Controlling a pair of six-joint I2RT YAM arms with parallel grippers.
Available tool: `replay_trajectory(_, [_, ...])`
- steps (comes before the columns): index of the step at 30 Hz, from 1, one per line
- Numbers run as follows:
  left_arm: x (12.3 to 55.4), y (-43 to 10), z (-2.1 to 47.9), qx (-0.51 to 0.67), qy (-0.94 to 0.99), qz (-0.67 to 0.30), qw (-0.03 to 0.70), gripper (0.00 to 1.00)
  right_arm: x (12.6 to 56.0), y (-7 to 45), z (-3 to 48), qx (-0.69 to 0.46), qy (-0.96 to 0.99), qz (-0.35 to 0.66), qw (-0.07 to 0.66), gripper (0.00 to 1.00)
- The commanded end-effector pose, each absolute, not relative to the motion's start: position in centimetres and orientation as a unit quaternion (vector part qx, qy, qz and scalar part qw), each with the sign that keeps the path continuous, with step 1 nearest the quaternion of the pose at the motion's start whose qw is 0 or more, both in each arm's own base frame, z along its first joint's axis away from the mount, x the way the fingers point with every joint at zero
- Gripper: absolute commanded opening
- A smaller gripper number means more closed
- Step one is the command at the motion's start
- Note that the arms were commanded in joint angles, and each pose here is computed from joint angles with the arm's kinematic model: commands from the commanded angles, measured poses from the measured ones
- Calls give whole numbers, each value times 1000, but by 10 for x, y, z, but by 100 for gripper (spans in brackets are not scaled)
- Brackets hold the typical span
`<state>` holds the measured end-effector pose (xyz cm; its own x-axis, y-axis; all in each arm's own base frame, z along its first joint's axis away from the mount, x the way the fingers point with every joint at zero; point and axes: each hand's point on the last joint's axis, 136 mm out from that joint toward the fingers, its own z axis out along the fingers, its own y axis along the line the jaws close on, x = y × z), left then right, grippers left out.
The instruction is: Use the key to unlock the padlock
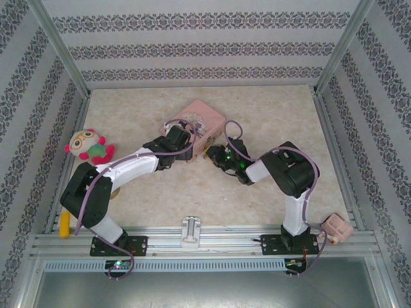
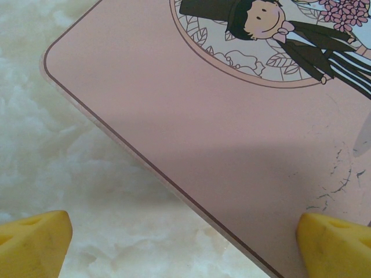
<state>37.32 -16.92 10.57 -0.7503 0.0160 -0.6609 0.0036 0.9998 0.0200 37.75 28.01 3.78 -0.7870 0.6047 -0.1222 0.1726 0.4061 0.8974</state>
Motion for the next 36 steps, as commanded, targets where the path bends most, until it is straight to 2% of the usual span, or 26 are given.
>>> replay_trajectory(1, [363,-169,96,14,942,15,336,99,401,269,40,263,791,486,263,0])
replay_trajectory(36, [364,-170,96,5,942,0,335,99,413,257,41,278,776,495,273,0])
